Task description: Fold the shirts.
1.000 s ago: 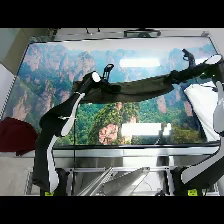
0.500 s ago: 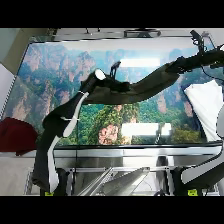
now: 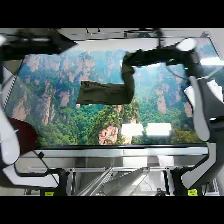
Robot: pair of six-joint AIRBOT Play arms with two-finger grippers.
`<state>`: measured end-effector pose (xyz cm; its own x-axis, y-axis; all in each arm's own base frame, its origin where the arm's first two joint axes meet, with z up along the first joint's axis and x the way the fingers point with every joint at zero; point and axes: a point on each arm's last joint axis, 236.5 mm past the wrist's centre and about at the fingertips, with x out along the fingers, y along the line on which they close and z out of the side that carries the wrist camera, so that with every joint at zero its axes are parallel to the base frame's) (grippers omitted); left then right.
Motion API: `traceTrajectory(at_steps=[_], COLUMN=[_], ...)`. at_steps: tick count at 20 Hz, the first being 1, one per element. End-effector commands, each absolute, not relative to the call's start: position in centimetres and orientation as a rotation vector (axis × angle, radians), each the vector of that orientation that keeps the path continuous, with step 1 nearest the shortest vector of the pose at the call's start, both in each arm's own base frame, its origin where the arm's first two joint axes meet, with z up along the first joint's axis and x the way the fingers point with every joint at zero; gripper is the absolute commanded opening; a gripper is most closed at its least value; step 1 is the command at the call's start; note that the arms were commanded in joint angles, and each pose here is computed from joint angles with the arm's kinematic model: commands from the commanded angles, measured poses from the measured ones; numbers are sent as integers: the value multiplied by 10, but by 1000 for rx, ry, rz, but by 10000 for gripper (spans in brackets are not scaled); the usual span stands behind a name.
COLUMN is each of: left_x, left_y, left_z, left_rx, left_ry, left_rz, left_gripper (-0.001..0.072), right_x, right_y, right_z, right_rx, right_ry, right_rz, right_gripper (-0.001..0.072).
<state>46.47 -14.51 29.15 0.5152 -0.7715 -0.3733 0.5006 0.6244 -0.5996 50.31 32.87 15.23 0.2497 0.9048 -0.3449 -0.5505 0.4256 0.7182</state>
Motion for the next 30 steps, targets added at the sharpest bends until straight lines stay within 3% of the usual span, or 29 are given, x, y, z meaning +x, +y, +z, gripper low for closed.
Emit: traceTrajectory(at_steps=[1, 3, 4, 5, 6, 7, 11, 12, 13, 16, 17, 18, 23, 30], left_x=[427, 416, 412, 408, 406, 405, 401, 401, 401, 401, 401, 401, 401, 400], left_y=[-74, -56, -50, -46, -43, -39, -33, -34, -34, -35, -35, -35, -35, -35], left_z=[332, 332, 326, 319, 312, 305, 289, 288, 287, 288, 288, 288, 288, 287], left_rx=[-433, -415, -416, -419, -419, -431, -439, -435, -432, -432, -432, -432, -433, -431], left_ry=[551, 530, 534, 541, 549, 561, 581, 585, 588, 588, 588, 588, 588, 591], left_rz=[-656, -612, -596, -585, -577, -566, -553, -561, -561, -562, -562, -562, -562, -562], left_gripper=[18, 18, 18, 18, 18, 18, 18, 18, 18, 18, 18, 18, 17, 17], right_x=[499, 484, 477, 468, 464, 466, 496, 505, 511, 526, 525, 520, 509, 499], right_y=[468, 526, 545, 554, 557, 553, 484, 454, 423, 304, 273, 245, 225, 281], right_z=[99, 40, 11, -6, -11, -6, 55, 67, 72, 61, 51, 35, -49, -103], right_rx=[484, 470, 488, 503, 500, 491, 499, 494, 489, 464, 461, 464, 511, 552], right_ry=[676, 654, 663, 688, 705, 707, 727, 756, 809, 1026, 1100, 1186, 1393, 1432], right_rz=[1004, 947, 905, 897, 907, 921, 1007, 1012, 991, 803, 746, 681, 580, 664], right_gripper=[21, 30, 225, 483, 515, 457, 456, 426, 370, 369, 451, 679, 700, 699])
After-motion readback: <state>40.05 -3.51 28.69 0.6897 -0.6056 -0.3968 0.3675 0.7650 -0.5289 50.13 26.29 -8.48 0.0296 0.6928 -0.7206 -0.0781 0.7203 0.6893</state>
